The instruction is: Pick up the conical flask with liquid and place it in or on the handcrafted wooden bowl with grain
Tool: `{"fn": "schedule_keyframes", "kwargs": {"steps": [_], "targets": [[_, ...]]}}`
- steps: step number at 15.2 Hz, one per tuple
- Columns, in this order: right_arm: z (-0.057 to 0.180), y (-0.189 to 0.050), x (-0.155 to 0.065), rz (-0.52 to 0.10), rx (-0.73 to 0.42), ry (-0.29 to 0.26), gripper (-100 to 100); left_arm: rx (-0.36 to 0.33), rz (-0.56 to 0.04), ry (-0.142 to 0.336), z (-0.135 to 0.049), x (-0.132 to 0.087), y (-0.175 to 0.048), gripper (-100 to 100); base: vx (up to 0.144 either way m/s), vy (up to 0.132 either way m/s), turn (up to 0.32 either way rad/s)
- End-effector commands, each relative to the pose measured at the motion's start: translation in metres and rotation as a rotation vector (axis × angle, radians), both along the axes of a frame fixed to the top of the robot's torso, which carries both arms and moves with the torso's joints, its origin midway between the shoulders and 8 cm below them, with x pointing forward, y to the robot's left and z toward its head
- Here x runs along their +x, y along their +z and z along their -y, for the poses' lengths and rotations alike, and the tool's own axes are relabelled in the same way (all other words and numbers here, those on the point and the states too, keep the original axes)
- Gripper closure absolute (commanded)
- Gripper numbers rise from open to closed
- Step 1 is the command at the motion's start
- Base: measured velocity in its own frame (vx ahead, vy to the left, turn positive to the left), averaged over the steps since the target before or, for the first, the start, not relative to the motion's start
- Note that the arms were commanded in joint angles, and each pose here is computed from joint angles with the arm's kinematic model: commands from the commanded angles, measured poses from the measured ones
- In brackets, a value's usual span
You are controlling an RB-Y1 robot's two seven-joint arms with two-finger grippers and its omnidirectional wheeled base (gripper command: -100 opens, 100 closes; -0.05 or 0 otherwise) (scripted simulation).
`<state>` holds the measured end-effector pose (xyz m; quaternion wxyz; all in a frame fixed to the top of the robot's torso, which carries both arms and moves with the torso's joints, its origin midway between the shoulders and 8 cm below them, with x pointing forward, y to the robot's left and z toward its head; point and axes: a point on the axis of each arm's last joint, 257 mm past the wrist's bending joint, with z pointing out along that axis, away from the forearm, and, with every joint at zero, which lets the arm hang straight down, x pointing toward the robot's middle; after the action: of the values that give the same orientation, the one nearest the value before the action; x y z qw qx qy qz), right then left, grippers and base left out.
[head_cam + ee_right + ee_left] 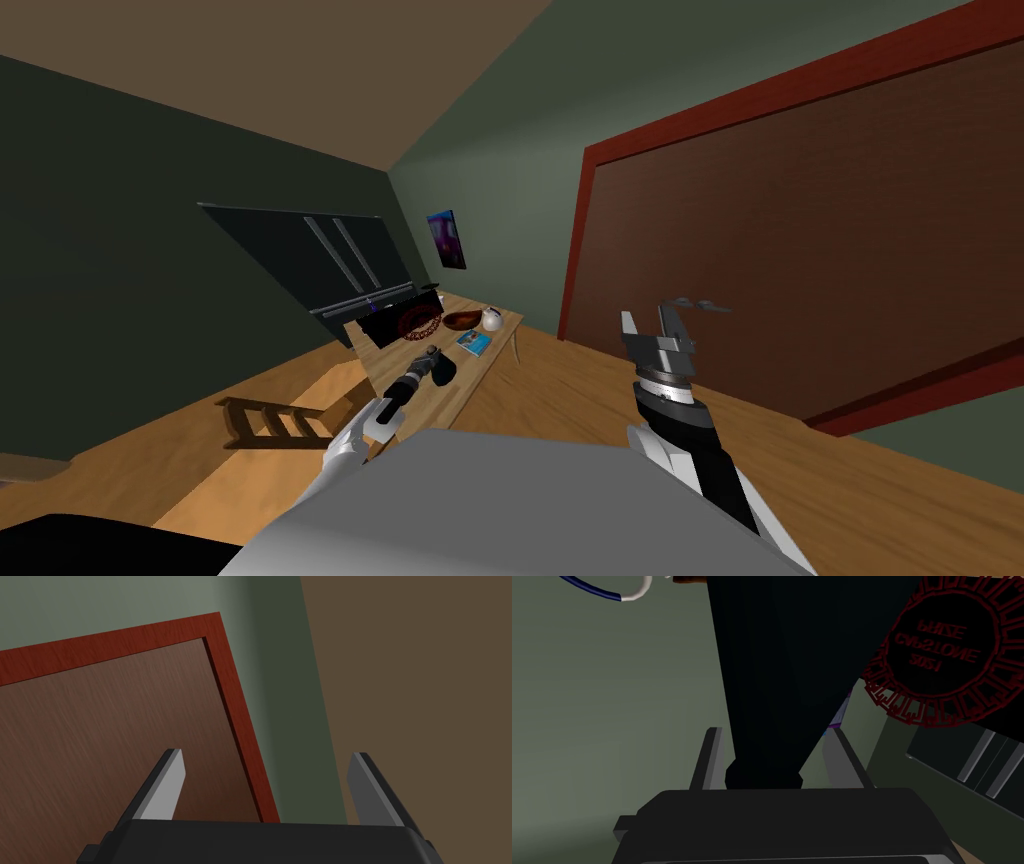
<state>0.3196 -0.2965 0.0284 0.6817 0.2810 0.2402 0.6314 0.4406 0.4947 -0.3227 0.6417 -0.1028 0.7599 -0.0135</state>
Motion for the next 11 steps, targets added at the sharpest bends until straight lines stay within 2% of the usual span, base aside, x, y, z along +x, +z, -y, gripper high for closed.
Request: {"fn": "schedule_keyframes", "kwargs": {"steps": [1, 3, 6, 7, 8, 9, 11], "targets": [[0.000, 0.000, 0.000, 0.000, 0.000, 0.000, 0, 0.000, 0.000, 0.000, 0.000, 0.000, 0.000, 100, 0.000, 0.000, 0.000], [0.000, 0.000, 0.000, 0.000, 0.000, 0.000, 0, -0.001, 0.000, -0.001, 0.001, 0.000, 0.000, 100, 0.000, 0.000, 0.000], [0.000, 0.000, 0.000, 0.000, 0.000, 0.000, 0, -0.003, 0.001, -0.048, 0.018, -0.007, 0.000, 100, 0.031, -0.013, 0.255], [0.000, 0.000, 0.000, 0.000, 0.000, 0.000, 0, 0.000, 0.001, -0.034, 0.012, -0.004, 0.001, 100, 0.022, -0.013, 0.095], [0.000, 0.000, 0.000, 0.000, 0.000, 0.000, 0, 0.013, -0.001, -0.036, 0.000, -0.001, 0.010, 100, 0.026, -0.032, -0.105], [0.000, 0.000, 0.000, 0.000, 0.000, 0.000, 0, 0.013, -0.001, -0.036, 0.000, -0.001, 0.010, 100, 0.034, -0.034, -0.103], [0.000, 0.000, 0.000, 0.000, 0.000, 0.000, 0, 0.028, -0.005, -0.035, -0.012, 0.002, 0.020, 100, 0.039, -0.045, -0.096]]}}
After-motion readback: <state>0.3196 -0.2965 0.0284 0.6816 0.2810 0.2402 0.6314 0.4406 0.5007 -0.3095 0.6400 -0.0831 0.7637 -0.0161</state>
